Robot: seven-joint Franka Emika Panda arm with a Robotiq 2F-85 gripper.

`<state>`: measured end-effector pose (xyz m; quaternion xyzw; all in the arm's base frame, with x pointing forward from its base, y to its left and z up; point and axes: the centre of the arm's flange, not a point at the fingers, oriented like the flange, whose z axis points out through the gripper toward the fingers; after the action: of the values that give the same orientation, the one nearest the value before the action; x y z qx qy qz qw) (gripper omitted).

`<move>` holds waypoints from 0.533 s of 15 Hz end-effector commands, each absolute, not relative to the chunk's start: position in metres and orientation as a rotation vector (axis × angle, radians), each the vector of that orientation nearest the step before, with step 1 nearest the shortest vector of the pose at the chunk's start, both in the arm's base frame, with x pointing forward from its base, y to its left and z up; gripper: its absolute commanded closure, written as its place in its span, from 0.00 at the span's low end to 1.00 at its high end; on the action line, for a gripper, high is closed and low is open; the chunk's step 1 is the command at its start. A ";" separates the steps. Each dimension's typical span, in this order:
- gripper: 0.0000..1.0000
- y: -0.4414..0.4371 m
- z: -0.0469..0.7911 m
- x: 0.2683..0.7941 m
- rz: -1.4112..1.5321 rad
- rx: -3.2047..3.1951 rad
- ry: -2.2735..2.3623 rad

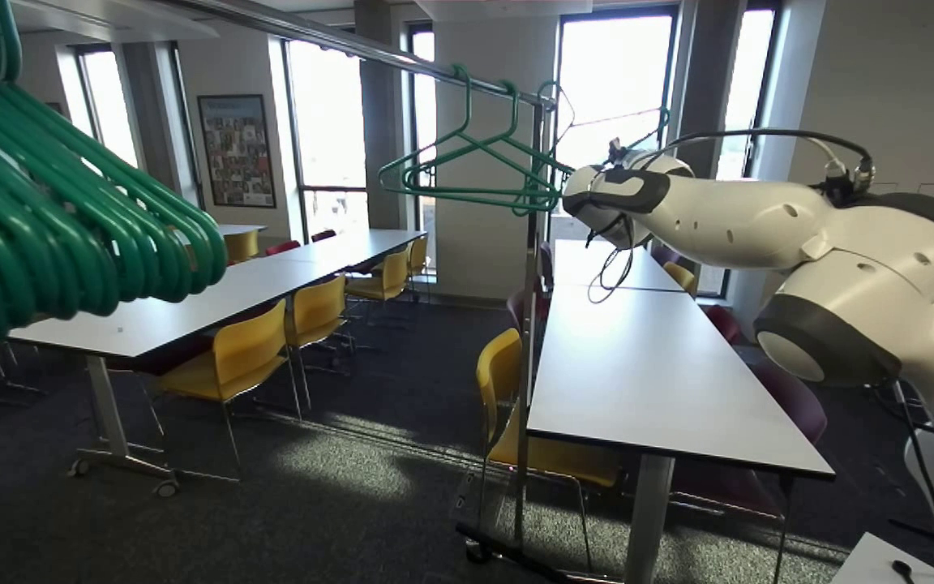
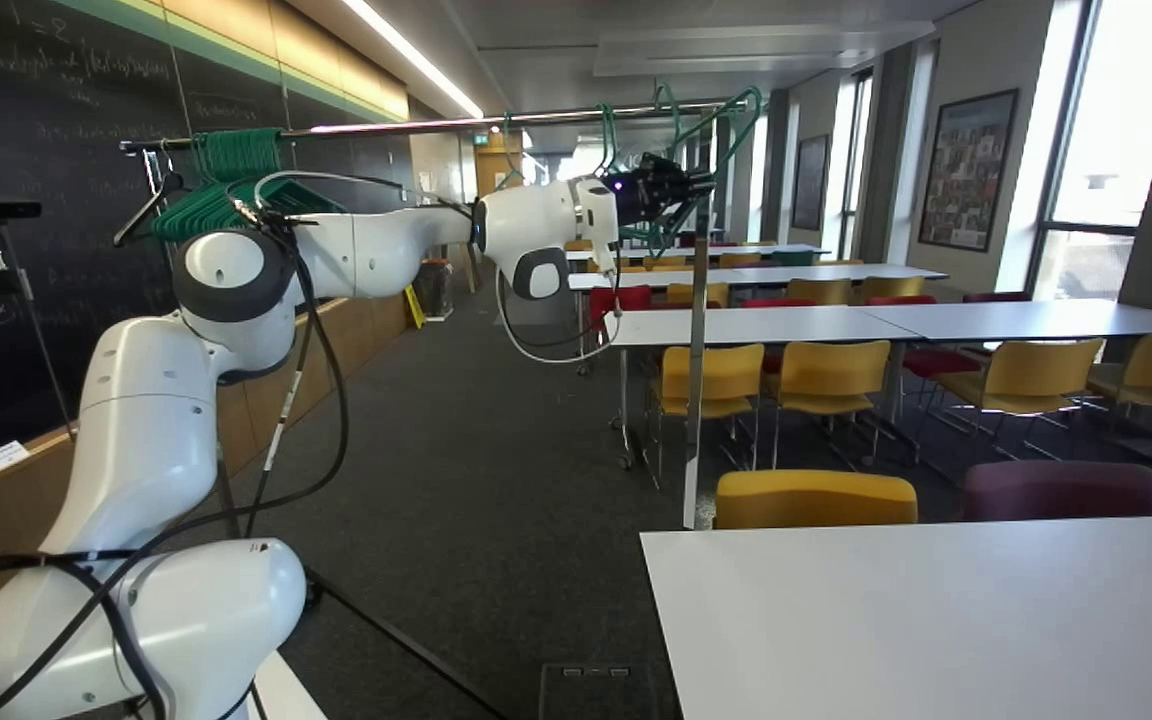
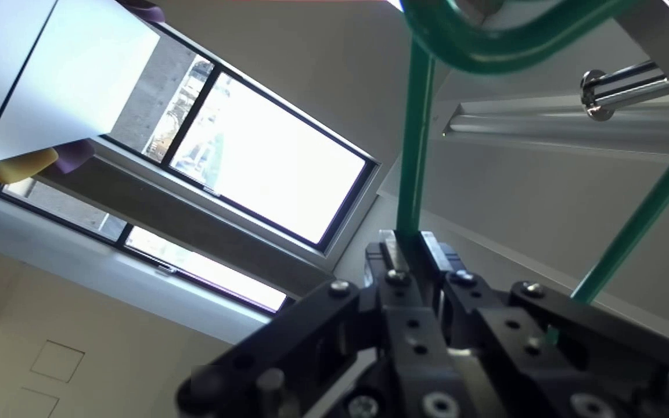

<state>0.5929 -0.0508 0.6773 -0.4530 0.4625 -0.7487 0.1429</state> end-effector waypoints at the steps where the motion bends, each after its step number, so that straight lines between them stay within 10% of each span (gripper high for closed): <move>1: 0.97 -0.044 0.696 0.605 -2.209 -1.242 1.329; 8: 0.97 -0.049 0.697 0.616 -2.174 -1.180 1.379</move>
<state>0.5982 -0.0563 0.6721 -0.4288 0.4743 -0.7544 0.1482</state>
